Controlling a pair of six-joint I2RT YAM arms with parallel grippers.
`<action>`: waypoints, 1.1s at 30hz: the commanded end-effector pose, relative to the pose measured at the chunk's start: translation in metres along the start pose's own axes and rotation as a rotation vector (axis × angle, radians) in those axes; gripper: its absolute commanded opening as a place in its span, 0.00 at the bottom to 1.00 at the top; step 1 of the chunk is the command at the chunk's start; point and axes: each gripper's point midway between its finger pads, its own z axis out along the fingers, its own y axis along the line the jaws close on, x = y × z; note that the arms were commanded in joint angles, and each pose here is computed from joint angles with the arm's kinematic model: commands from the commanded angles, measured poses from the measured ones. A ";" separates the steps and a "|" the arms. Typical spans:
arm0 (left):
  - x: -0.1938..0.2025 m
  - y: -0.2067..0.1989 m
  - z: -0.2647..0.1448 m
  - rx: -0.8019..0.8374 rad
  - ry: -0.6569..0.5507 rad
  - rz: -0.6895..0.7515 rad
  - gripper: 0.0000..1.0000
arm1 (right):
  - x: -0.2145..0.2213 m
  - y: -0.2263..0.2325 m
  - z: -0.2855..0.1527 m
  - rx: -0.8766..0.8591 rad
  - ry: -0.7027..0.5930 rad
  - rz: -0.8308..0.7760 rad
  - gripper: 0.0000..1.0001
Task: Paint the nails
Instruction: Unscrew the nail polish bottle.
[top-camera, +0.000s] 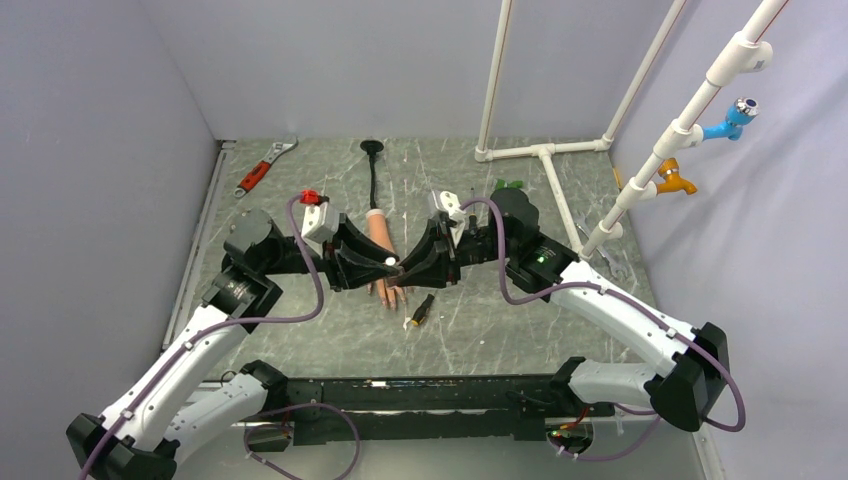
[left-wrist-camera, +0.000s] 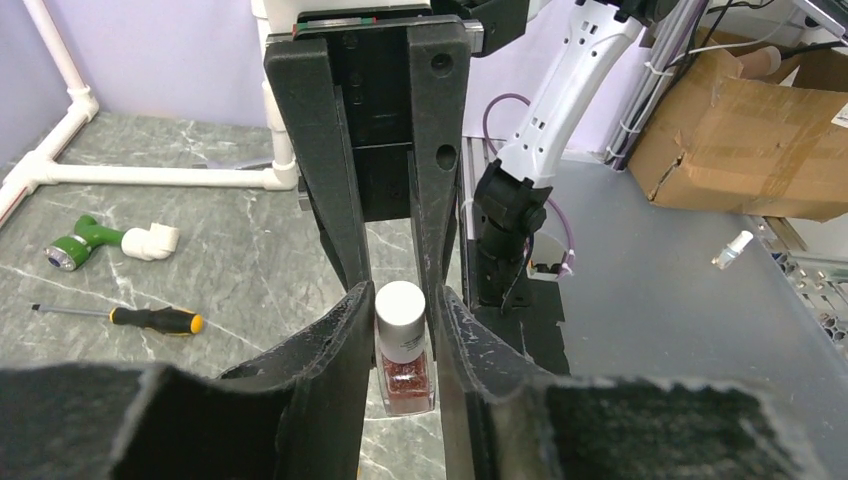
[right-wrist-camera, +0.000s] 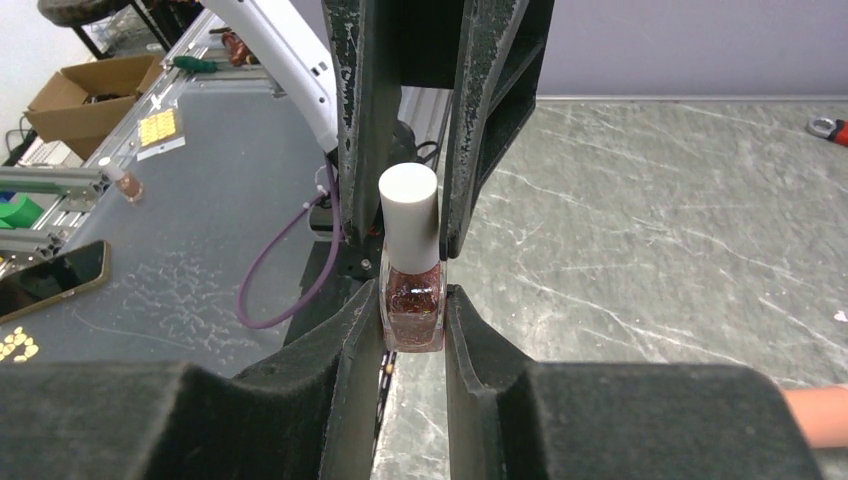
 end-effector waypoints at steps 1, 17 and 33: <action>-0.009 -0.003 0.000 0.013 -0.034 0.040 0.33 | -0.035 0.010 -0.002 -0.036 -0.081 -0.095 0.00; -0.005 0.010 -0.004 -0.091 -0.052 0.027 0.00 | -0.038 -0.025 -0.003 0.158 -0.104 -0.074 0.00; 0.004 0.057 -0.017 -0.378 -0.060 -0.009 0.00 | -0.045 -0.065 -0.006 0.374 -0.114 -0.012 0.00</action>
